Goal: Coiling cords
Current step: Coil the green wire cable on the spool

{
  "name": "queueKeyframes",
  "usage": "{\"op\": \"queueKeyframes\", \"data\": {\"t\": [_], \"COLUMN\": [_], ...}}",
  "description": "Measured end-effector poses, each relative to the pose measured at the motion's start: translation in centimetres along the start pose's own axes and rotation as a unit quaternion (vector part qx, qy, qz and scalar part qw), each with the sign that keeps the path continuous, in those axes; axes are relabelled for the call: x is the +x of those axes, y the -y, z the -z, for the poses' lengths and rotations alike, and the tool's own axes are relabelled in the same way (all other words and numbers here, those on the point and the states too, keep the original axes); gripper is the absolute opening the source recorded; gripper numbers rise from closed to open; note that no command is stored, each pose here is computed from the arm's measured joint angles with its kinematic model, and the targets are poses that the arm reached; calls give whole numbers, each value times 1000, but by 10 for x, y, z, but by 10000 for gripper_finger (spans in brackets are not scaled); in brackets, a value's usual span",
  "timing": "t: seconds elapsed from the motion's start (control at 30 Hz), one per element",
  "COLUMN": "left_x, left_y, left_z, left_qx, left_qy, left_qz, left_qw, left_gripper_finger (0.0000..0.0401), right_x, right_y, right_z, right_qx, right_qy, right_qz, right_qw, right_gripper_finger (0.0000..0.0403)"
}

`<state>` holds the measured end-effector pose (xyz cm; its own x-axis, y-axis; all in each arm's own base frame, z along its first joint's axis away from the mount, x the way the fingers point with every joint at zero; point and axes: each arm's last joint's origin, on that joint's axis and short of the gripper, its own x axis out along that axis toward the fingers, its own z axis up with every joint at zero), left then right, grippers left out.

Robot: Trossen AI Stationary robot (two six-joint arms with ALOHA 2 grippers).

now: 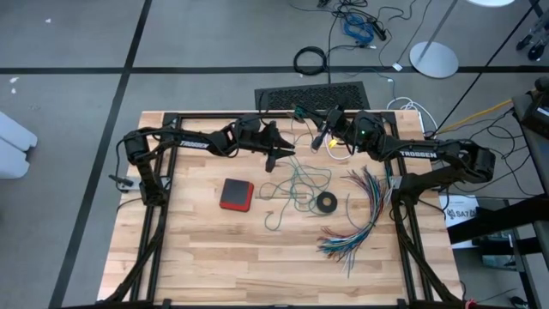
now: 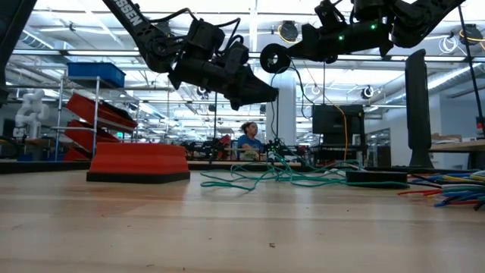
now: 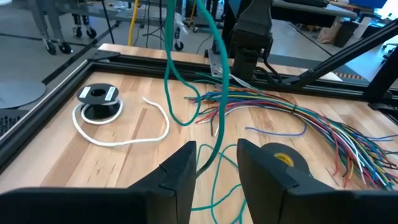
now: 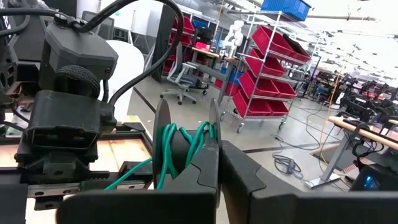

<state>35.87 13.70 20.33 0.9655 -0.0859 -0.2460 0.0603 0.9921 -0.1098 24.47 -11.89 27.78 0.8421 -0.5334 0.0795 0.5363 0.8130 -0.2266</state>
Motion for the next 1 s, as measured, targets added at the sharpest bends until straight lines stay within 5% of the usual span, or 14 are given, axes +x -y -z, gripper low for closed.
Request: {"op": "queueKeyframes", "data": {"t": [0.13, 0.33, 1.0], "left_x": [0, 1, 59], "left_y": [0, 2, 60], "left_z": [3, 7, 64], "left_qx": [3, 22, 3], "left_qy": [-15, -32, -75], "left_qz": [-5, -10, -4], "left_qw": [1000, 999, 997], "left_gripper_finger": [98, 10, 1], "right_x": [0, 0, 0], "right_y": [0, 0, 2], "right_z": [0, 0, -9], "right_qx": [0, 0, 2], "right_qy": [-1, 1, 47], "right_qz": [0, 0, 12], "right_qw": [1000, 1000, 999], "right_gripper_finger": [0, 0, 0]}}
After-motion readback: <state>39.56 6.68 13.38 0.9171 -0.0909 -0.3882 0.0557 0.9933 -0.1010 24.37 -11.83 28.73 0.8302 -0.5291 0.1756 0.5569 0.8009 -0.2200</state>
